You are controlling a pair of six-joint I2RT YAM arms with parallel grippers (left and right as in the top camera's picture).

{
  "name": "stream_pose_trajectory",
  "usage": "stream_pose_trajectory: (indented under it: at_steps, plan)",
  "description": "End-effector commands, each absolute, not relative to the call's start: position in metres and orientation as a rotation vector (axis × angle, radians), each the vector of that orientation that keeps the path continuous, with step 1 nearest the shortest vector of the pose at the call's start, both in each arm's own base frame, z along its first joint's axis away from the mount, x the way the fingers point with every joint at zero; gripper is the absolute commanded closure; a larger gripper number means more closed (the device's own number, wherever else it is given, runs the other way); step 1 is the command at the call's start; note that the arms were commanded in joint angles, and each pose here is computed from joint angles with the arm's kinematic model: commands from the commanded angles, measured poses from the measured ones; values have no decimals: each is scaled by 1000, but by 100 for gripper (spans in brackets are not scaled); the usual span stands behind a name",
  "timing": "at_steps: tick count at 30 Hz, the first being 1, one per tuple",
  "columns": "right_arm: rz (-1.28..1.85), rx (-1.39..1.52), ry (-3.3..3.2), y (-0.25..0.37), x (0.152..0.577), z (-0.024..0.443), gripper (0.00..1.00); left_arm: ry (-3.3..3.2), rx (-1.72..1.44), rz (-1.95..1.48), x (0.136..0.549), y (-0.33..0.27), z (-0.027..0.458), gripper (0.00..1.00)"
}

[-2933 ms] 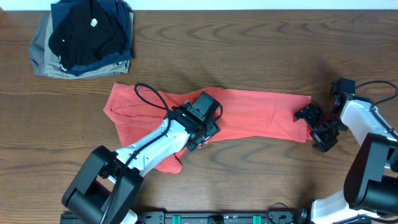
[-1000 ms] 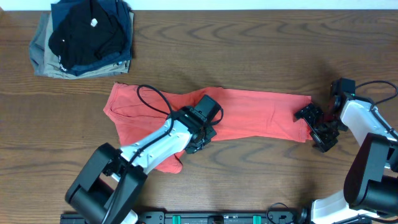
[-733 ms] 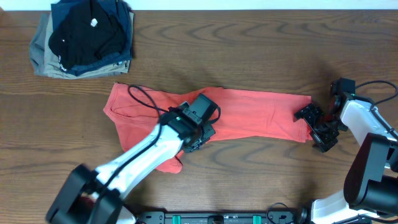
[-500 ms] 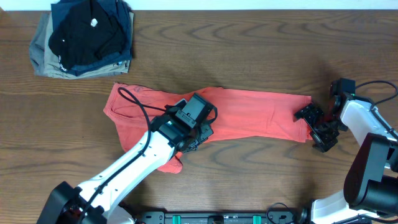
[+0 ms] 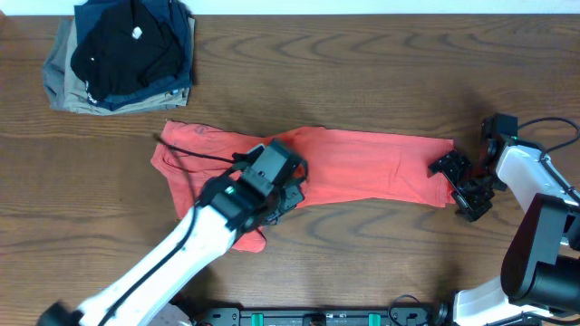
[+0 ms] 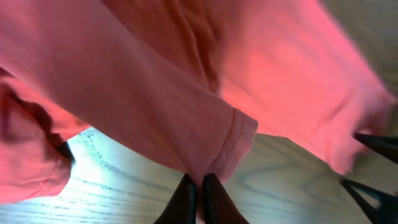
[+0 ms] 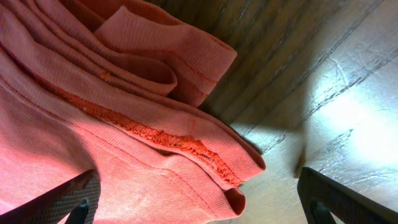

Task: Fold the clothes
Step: 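Pull the left gripper back toward the left, stretching the shirt lengthwise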

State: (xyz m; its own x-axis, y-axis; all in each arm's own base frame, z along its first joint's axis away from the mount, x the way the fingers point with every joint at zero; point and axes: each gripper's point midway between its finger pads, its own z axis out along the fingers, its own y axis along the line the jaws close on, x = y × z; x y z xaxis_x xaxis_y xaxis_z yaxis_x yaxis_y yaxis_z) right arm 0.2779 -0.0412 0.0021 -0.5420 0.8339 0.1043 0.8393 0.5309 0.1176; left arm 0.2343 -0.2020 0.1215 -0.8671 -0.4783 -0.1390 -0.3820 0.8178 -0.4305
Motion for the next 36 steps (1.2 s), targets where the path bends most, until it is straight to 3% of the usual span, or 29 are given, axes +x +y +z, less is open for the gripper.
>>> stream_pose_trajectory:
  at_steps: [1,14,22,23,26,28,32,36]
  plan:
    - [-229,-1480,-2712,-40,277,0,1,2655,-605,-628,237,-195,159,94]
    - [-198,-1416,-2766,-46,277,0,1,2312,-556,-695,216,-137,281,94]
    - [-549,-1360,-2677,-6,285,10,1,2227,-502,-723,207,-125,318,94]
    - [-599,-1315,-2672,0,283,13,7,2224,-496,-721,206,-124,321,94]
    - [-708,-1158,-2735,10,286,18,39,2229,-498,-684,204,-117,321,94]
    - [-713,-1082,-2776,11,285,18,48,2247,-501,-661,201,-114,318,94]
    - [-724,-973,-2812,13,281,20,49,2257,-537,-571,196,-98,313,94]
    - [-892,-809,-2865,27,286,36,43,2214,-627,-506,186,-72,325,94]
